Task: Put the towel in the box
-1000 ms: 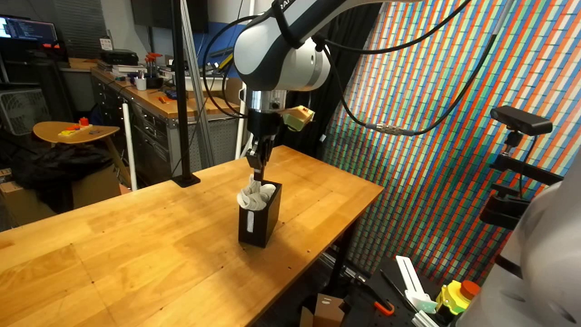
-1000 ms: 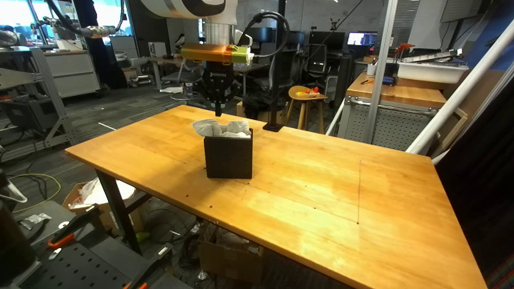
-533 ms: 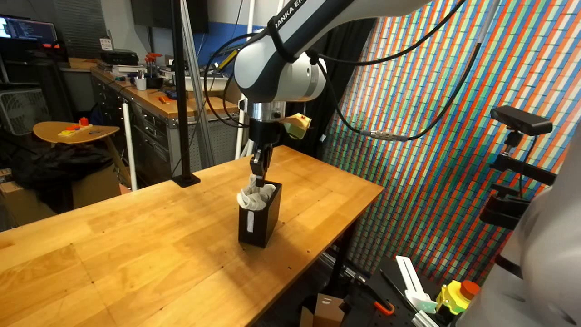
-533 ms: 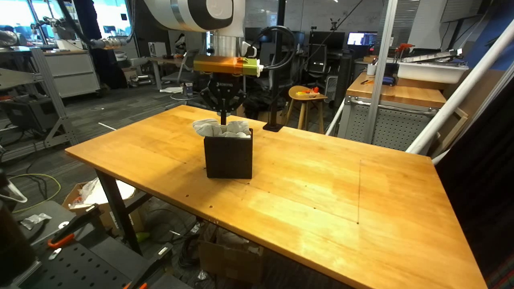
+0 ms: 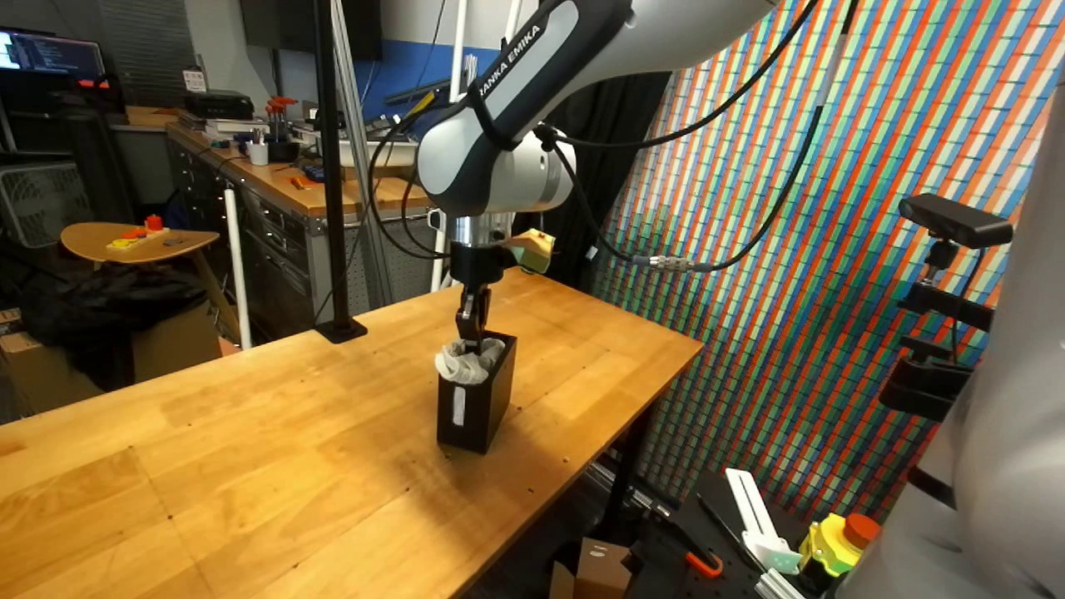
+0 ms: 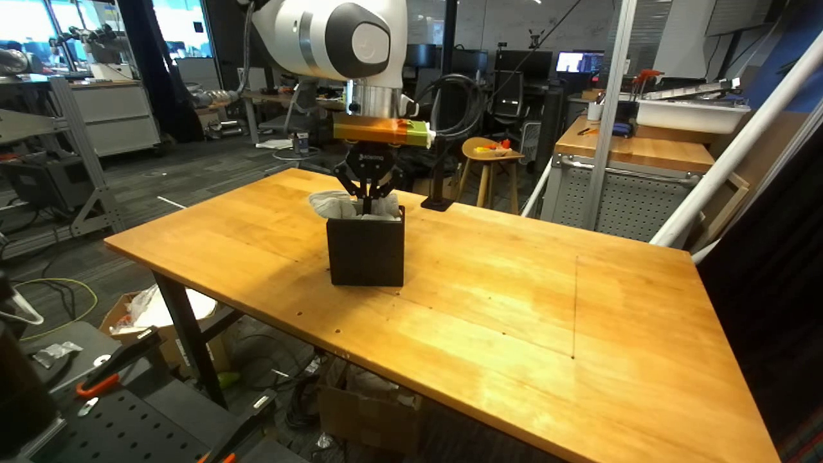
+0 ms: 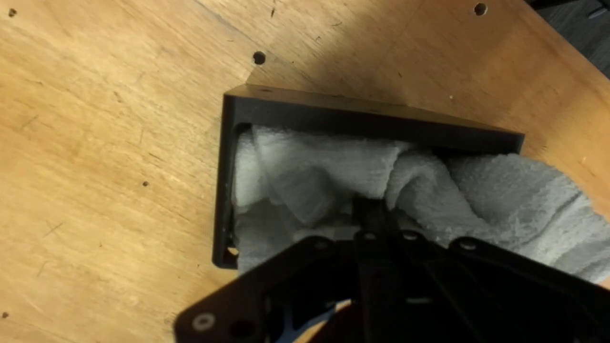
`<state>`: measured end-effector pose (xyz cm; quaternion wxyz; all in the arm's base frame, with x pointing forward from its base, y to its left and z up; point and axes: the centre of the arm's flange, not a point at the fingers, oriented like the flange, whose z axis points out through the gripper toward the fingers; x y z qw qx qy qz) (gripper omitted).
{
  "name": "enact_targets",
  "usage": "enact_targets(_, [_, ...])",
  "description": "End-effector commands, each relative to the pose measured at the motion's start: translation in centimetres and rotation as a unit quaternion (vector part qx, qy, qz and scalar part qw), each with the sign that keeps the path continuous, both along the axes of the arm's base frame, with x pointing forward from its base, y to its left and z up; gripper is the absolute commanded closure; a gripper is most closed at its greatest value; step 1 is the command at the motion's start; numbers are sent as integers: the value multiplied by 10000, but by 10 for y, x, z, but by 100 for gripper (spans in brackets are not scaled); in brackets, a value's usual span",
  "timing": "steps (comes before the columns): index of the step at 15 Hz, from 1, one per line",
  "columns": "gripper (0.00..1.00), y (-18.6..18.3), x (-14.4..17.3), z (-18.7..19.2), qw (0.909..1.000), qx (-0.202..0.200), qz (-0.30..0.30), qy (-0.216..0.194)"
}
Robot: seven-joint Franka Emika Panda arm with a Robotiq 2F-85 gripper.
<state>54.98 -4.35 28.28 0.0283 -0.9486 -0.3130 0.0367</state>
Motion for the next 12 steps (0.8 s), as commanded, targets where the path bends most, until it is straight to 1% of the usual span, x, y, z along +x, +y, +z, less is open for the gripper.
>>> enact_targets(1, [100,-7,14,-13,9999,101,95,80])
enact_targets(8, [100,-7,25,-32,9996,184,11,201])
enact_targets(12, [100,-5,25,-42,9993,264,-64,271])
